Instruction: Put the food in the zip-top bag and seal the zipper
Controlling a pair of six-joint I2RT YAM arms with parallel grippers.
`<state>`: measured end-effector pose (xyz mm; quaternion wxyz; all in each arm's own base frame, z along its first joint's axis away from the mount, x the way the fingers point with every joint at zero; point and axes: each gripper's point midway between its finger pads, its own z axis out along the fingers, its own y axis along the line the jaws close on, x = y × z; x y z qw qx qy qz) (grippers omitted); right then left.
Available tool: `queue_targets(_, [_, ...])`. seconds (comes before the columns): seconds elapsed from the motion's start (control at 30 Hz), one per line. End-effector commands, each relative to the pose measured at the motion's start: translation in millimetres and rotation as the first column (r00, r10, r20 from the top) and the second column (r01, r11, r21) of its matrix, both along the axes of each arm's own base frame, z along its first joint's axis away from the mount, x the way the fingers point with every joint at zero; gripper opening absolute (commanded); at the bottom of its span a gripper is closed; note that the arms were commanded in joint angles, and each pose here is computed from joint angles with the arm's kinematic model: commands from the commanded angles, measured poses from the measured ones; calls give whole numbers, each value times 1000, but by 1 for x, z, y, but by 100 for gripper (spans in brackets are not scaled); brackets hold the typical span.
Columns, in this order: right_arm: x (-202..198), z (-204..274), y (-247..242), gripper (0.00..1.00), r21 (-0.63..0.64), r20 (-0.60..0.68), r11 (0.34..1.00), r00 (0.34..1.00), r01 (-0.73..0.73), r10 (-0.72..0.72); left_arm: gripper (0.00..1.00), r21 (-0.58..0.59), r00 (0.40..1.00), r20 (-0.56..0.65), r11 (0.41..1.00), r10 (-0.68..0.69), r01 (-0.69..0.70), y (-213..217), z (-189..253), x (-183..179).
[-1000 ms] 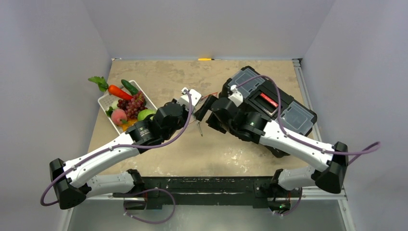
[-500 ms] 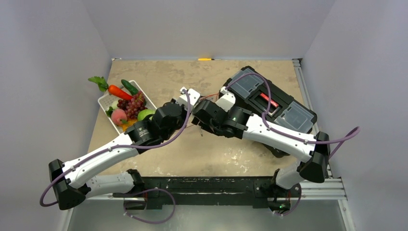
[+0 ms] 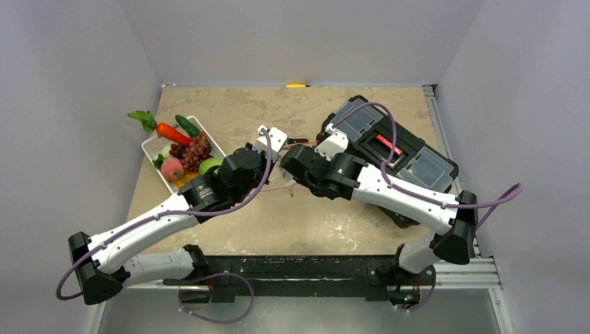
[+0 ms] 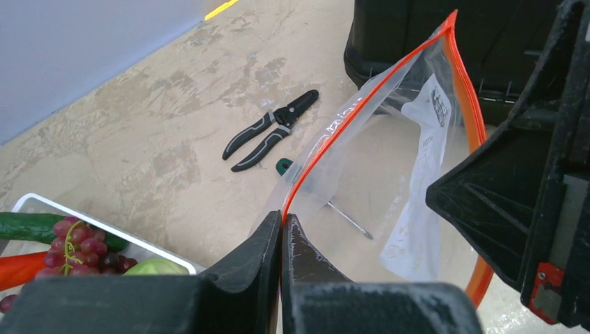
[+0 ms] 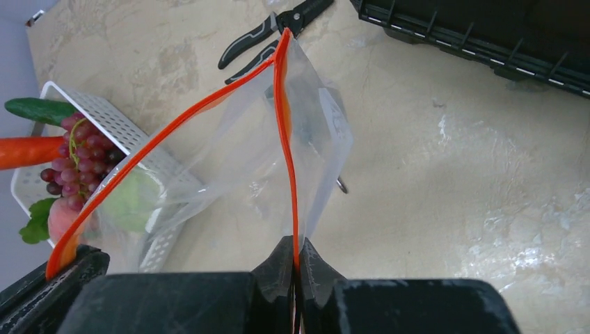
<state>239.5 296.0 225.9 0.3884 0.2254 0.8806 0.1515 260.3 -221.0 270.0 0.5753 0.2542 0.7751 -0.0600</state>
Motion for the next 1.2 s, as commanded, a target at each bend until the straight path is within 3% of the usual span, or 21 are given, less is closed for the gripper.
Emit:
queue_targets(0.0, [10, 35, -17, 0, -16, 112, 1000, 993, 20, -18, 6, -134, 999, 32, 991, -20, 24, -6, 39, -5])
queue_targets(0.17, [8, 49, -36, 0, -157, 187, 985, 976, -79, 108, 53, -202, 989, 57, 969, -134, 143, -10, 54, -25])
queue_targets(0.27, [1, 61, -43, 0, -220, 227, 955, 941, -201, 250, 65, -248, 981, 134, 953, -143, 172, 0, 70, -33])
queue_targets(0.47, [-21, 91, -66, 0, -373, 276, 836, 813, -402, 514, 69, -289, 961, 275, 952, -22, 105, 40, 95, -35])
queue_targets(0.53, [-32, 94, -78, 0, -427, 232, 779, 778, -459, 585, 70, -305, 953, 302, 949, 21, 76, 51, 101, -35])
queue_targets(0.63, [-39, 93, -109, 0, -520, 140, 727, 795, -448, 590, 70, -321, 945, 320, 946, 62, 46, 61, 104, -35])
queue_targets(0.7, [-49, 88, -111, 0, -533, 75, 674, 765, -512, 640, 70, -325, 942, 325, 945, 82, 30, 65, 106, -34])
queue_targets(0.8, [-61, 67, -88, 0, -500, -36, 581, 686, -642, 727, 67, -319, 940, 327, 948, 95, 16, 67, 105, -32])
queue_targets(0.9, [-54, 33, -55, 0, -492, -129, 530, 660, -691, 740, 66, -311, 938, 331, 950, 105, 3, 69, 103, -31])
queue_targets(1.03, [-32, -1, 3, 0, -445, -116, 588, 694, -676, 710, 65, -283, 929, 342, 958, 140, -40, 76, 101, -27])
queue_targets(1.17, [-34, -20, 89, 0, -229, -19, 592, 612, -773, 791, 63, -243, 911, 376, 967, 169, -79, 84, 101, -23])
